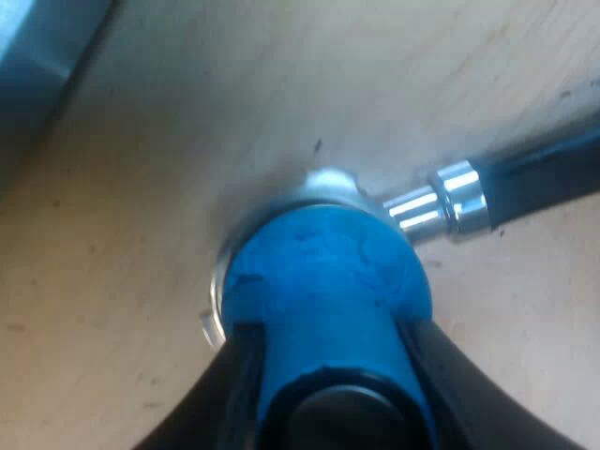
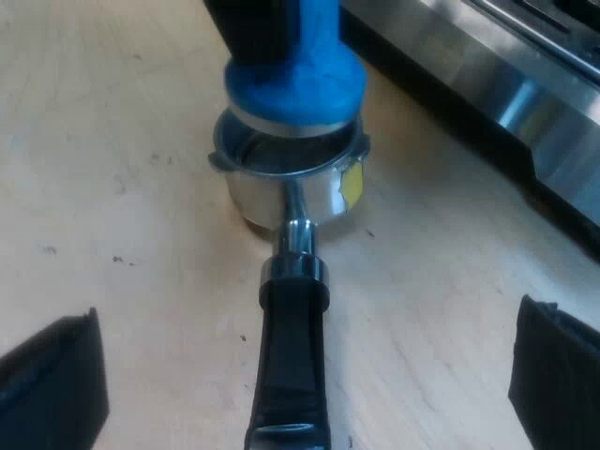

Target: Grind coffee beans and then tamp

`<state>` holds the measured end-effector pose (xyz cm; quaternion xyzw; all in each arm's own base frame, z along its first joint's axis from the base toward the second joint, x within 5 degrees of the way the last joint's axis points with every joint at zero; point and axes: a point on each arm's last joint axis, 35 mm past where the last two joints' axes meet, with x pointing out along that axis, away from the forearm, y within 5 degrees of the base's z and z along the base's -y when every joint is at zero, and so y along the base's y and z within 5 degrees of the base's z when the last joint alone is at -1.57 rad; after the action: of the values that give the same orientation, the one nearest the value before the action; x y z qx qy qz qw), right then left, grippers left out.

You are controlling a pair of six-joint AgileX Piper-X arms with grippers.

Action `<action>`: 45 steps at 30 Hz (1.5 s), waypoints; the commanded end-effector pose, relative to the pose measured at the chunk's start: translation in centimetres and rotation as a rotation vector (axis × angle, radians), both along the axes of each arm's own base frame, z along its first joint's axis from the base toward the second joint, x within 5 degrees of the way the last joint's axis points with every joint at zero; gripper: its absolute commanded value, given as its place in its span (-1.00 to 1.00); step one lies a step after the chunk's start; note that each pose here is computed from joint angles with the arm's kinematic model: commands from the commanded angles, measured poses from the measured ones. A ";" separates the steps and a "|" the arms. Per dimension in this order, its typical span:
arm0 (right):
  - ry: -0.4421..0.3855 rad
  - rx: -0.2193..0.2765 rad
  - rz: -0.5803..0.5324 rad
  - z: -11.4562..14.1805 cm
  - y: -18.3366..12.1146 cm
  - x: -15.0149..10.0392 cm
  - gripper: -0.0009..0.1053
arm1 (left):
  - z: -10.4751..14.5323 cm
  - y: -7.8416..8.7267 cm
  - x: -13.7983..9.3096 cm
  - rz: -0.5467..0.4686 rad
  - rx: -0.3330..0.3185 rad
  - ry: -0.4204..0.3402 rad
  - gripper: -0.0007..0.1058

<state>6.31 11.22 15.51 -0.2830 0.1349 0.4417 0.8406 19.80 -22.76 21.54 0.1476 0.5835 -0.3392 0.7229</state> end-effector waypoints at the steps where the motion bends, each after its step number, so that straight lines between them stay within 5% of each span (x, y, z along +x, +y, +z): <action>1: -0.001 0.016 0.003 0.2 0.1 0.0 0.69 | 0.4 -0.3 0.2 0.005 -0.029 -0.014 -0.98; 28: -0.001 0.016 0.003 0.2 0.1 0.0 0.69 | -1.4 -0.6 0.6 0.014 0.021 0.010 -0.98; 45: -0.001 0.016 0.003 0.2 0.1 0.0 0.69 | -4.6 -0.8 0.7 0.006 0.097 0.120 -0.98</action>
<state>6.31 11.22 15.51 -0.2830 0.1349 0.4417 0.8406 20.77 -23.99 18.42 0.1514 0.6165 -0.3349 0.6963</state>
